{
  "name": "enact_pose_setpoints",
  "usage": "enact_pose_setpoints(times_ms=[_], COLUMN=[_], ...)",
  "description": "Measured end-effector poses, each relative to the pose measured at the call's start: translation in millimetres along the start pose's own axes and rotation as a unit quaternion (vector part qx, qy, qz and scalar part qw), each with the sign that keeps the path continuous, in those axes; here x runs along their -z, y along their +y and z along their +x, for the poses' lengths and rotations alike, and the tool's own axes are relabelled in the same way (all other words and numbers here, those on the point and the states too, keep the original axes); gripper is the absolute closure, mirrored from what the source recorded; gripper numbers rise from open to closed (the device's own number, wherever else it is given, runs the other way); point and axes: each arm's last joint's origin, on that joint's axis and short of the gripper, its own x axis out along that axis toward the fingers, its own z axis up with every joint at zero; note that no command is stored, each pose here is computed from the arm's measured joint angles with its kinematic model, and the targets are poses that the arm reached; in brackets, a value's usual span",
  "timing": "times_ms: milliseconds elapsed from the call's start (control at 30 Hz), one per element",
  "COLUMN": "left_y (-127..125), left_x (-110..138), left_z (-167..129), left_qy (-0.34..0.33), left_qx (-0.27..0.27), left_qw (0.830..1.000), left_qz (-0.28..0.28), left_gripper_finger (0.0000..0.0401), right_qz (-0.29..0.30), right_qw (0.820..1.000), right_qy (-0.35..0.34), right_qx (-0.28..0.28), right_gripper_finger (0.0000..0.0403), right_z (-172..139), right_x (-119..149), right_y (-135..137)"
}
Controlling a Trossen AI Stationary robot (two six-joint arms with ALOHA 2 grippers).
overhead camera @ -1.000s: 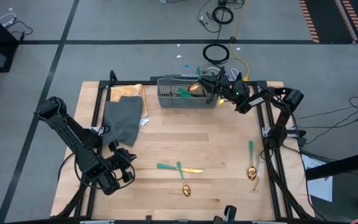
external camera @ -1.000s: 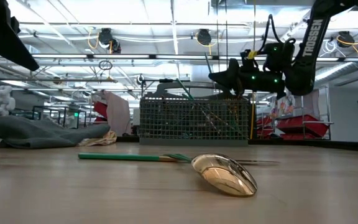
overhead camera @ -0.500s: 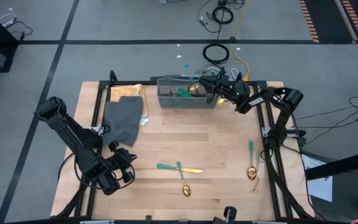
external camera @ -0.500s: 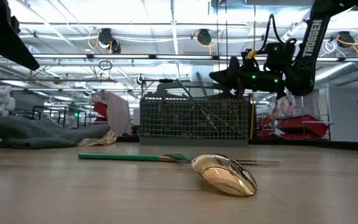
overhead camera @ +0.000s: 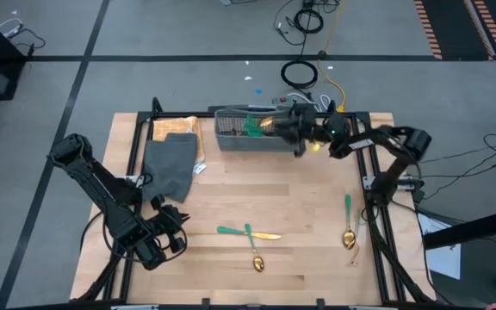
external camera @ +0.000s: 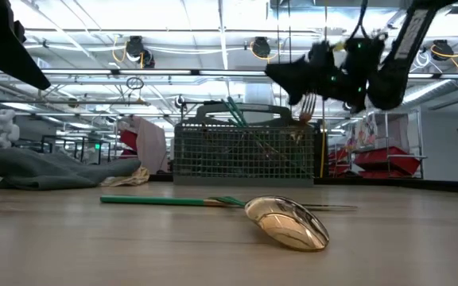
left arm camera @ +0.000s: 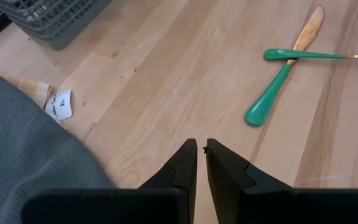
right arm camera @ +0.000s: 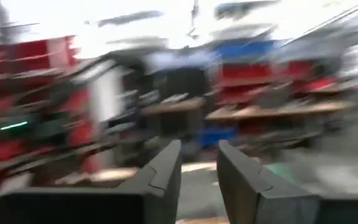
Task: Sort silverware
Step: Put the green spoon into the gray silverware basket
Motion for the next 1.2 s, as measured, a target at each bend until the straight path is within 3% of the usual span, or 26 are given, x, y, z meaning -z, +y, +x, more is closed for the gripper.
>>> enact_pose_setpoints(times_ms=[100, 200, 367, 567, 800, 900, 1033, 1100, 1167, 1200], left_y=[0.3, 0.7, 0.8, 0.8, 0.4, 0.4, 0.4, 0.4, 0.3, 0.3], left_x=[0.1, 0.2, 0.2, 0.2, 0.1, 0.1, 0.1, 0.1, 0.0, 0.0], left_z=[0.0, 0.0, 0.0, 0.0, 0.0, 0.0, 0.0, 0.0, 0.0, 0.0], left_qy=[0.000, 0.001, 0.000, 0.000, 0.000, 0.000, 0.000, 0.000, -0.001, -0.001], left_qx=[-0.001, -0.003, -0.003, -0.003, -0.002, -0.002, -0.002, -0.002, -0.002, -0.002], left_qw=[1.000, 1.000, 1.000, 1.000, 1.000, 1.000, 1.000, 1.000, 1.000, 1.000], left_qz=[0.004, 0.005, 0.006, 0.011, 0.016, 0.017, 0.018, 0.023, 0.028, 0.031], left_gripper_finger=[0.0357, 0.0357, 0.0357, 0.0357, 0.0357, 0.0357, 0.0357, 0.0357, 0.0357, 0.0357], right_qz=[0.025, 0.013, -0.040, -0.068, 0.028, 0.073, 0.152, 0.165, 0.181, 0.188], right_qw=[0.996, 0.984, 0.938, 0.891, 0.848, 0.785, 0.634, 0.573, 0.530, 0.521], right_qy=[0.073, 0.173, 0.345, 0.447, 0.528, 0.604, 0.695, 0.714, 0.728, 0.730], right_qx=[-0.052, -0.051, -0.018, 0.033, 0.035, 0.112, 0.303, 0.366, 0.396, 0.400], right_gripper_finger=[0.0295, 0.0284, 0.0280, 0.0280, 0.0280, 0.0280, 0.0280, 0.0280, 0.0280, 0.0280], right_z=[14.9, 29.3, 40.4, 37.4, 23.9, 1.9, -40.6, -56.8, -67.6, -70.5], right_x=[2.7, 9.7, 11.7, 1.4, 1.9, 10.1, 13.2, 10.6, 7.5, 6.6], right_y=[30.2, 61.3, 108.3, 147.9, 196.6, 212.3, 222.7, 231.3, 240.4, 244.8])
